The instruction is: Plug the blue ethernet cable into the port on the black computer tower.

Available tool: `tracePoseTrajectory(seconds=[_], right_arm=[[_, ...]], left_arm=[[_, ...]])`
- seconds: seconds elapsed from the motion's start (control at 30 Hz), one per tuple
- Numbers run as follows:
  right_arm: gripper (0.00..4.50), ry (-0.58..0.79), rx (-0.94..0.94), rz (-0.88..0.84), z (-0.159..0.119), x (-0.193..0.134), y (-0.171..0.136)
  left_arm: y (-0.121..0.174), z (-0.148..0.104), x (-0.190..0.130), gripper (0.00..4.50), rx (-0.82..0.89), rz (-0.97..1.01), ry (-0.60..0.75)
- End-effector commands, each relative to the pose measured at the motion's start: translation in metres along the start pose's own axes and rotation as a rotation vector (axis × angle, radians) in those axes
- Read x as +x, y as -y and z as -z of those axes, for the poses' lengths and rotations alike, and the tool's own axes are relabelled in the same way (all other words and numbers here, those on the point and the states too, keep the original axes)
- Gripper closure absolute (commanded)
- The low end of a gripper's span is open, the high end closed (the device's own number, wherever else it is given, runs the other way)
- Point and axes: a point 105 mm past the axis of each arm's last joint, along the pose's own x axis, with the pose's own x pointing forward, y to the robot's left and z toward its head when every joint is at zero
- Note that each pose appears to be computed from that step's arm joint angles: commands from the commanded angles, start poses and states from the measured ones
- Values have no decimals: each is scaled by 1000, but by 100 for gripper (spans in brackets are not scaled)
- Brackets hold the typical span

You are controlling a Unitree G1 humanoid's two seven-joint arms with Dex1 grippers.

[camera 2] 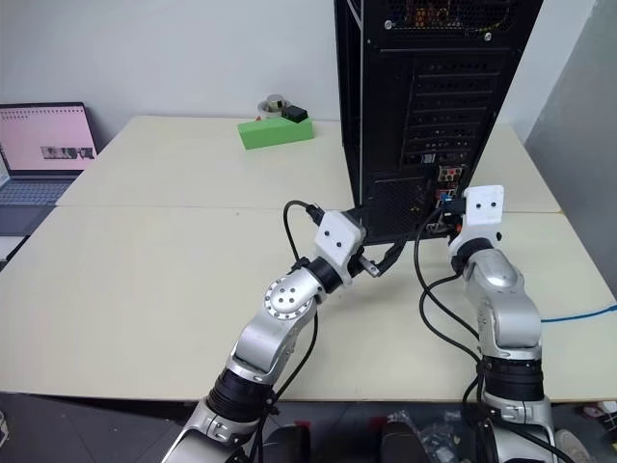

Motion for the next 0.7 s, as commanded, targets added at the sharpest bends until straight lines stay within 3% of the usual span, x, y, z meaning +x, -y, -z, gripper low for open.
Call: tracePoseTrajectory(seconds=[0.03, 0.67, 0.7], right_arm=[[450, 57, -7, 7, -14, 0, -6], [450, 53, -14, -41, -10, 13, -13], [416, 49, -16, -37, -9, 12, -11]], left_arm=[[2, -24, 2, 2, -8, 0, 103], [3, -26, 1, 2, -26, -6, 120], [3, -26, 1, 1, -26, -6, 118]])
